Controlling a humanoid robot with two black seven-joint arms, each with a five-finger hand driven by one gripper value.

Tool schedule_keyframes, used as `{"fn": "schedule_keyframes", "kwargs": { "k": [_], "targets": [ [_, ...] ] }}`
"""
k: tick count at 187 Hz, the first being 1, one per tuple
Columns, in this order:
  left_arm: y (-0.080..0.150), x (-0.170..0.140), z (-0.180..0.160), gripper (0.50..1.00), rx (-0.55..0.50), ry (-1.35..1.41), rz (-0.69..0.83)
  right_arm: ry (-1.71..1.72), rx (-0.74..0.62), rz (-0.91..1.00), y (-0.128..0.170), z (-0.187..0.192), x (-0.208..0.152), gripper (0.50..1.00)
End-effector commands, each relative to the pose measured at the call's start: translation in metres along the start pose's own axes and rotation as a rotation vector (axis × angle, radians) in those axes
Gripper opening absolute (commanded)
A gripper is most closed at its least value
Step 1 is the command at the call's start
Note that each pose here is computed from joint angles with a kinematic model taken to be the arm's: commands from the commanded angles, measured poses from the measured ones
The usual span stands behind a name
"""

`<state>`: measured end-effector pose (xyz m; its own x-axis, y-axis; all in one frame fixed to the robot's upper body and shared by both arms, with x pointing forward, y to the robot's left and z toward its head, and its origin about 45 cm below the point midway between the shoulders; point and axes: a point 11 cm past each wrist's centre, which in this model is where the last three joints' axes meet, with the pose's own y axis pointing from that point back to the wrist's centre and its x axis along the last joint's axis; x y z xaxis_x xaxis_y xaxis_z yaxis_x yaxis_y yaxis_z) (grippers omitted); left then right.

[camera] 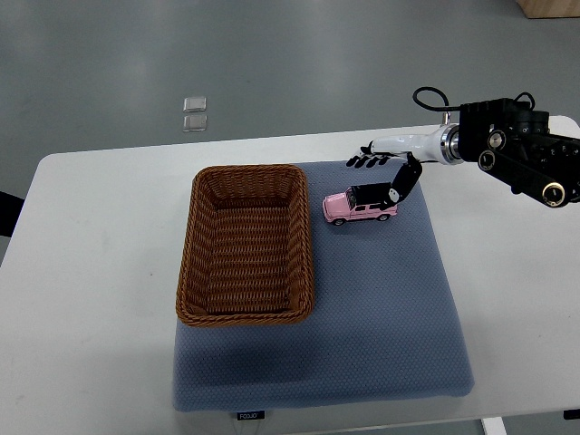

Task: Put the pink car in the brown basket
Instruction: 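Lower the right hand and close its fingers around the pink car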

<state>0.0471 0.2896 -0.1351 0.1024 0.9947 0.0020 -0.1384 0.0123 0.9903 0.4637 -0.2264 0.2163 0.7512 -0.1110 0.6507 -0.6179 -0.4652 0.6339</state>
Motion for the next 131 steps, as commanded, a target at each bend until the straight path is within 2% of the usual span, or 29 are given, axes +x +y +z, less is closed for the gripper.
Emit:
{"fn": "schedule_keyframes", "kwargs": {
  "k": [1,41,53,68,78,89,107,117,124,131],
  "targets": [
    [0.000,0.000,0.000,1.000,0.000,-0.002,0.000,-0.004,-0.003,-0.001,-0.007,0.000,-0.007,0.901],
    [0.000,0.000,-0.001,1.000,0.002,-0.001,0.001,0.023,-0.041,0.002,-0.020,0.005,-0.020,0.895],
    [0.000,0.000,-0.001,1.000,0.002,-0.001,0.000,0.020,-0.040,0.001,-0.024,0.004,-0.025,0.876],
    [0.000,0.000,-0.001,1.000,0.002,-0.001,0.001,0.023,-0.040,-0.011,-0.027,0.003,-0.031,0.791],
    [0.000,0.000,-0.001,1.000,0.003,-0.003,0.001,0.027,-0.048,-0.014,-0.028,0.006,-0.033,0.754],
    [0.000,0.000,-0.001,1.000,0.003,-0.003,0.001,0.037,-0.059,-0.013,-0.028,0.010,-0.035,0.664],
    [0.000,0.000,-0.001,1.000,0.002,-0.001,0.001,0.046,-0.060,-0.006,-0.030,0.010,-0.037,0.641],
    [0.000,0.001,-0.001,1.000,0.002,-0.001,0.003,0.047,-0.061,-0.006,-0.030,0.010,-0.037,0.574],
    [0.000,0.001,-0.001,1.000,0.002,-0.001,0.003,0.049,-0.060,-0.002,-0.029,0.009,-0.035,0.509],
    [0.000,0.001,-0.001,1.000,0.002,-0.001,0.003,0.052,-0.062,-0.001,-0.029,0.010,-0.034,0.500]
  ]
}}
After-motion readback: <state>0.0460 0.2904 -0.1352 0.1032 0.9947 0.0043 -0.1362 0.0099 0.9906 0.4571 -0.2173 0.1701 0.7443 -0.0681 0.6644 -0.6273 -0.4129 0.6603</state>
